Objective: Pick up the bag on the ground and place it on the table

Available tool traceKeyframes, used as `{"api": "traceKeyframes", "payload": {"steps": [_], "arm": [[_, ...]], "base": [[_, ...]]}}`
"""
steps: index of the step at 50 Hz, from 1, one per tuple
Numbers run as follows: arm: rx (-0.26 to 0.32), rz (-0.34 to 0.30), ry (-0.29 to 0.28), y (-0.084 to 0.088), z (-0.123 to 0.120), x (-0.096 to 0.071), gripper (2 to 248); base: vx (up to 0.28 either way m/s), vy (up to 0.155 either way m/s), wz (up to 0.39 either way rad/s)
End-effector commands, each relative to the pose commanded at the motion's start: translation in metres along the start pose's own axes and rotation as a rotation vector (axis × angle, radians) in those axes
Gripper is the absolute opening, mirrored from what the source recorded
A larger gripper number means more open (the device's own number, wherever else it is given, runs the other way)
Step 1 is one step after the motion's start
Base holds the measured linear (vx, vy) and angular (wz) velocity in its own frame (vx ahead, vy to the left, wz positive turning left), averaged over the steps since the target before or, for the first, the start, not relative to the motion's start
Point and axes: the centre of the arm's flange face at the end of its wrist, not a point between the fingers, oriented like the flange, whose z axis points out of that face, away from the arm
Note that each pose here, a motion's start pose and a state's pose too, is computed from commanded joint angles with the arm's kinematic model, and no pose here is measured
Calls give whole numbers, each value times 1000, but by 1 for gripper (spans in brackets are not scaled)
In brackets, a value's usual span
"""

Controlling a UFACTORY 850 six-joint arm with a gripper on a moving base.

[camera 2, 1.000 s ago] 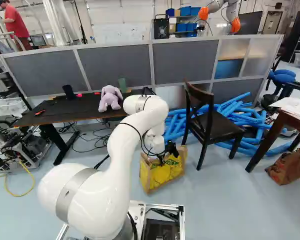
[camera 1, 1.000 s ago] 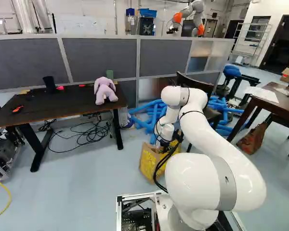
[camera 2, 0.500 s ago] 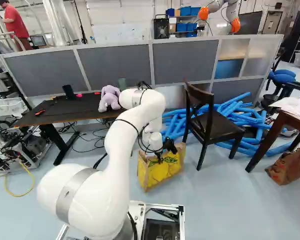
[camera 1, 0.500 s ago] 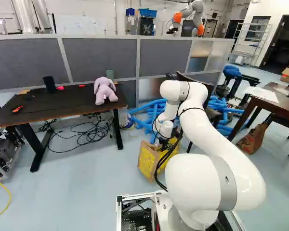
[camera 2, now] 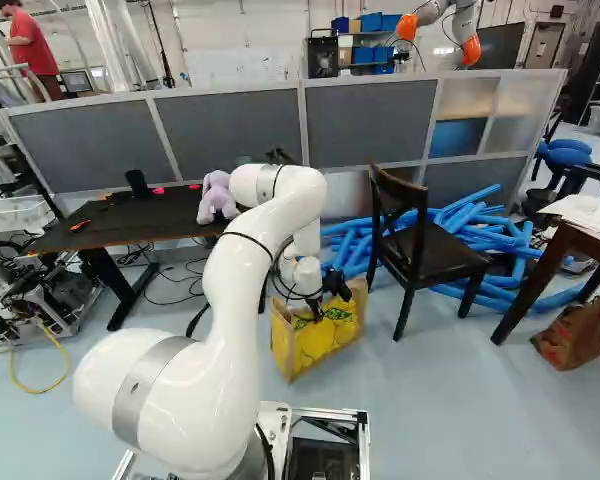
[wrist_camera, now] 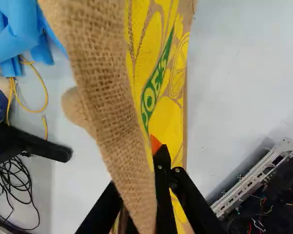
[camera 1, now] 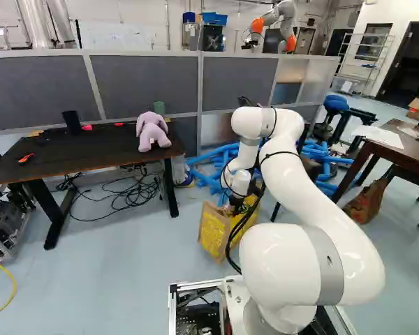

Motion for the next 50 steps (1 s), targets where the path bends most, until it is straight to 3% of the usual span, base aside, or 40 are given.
{"api": "traceKeyframes", "payload": {"steps": [50], "arm": [[2,-125,-17,20,-80,-23,21]], "base": [[0,0,0]]}}
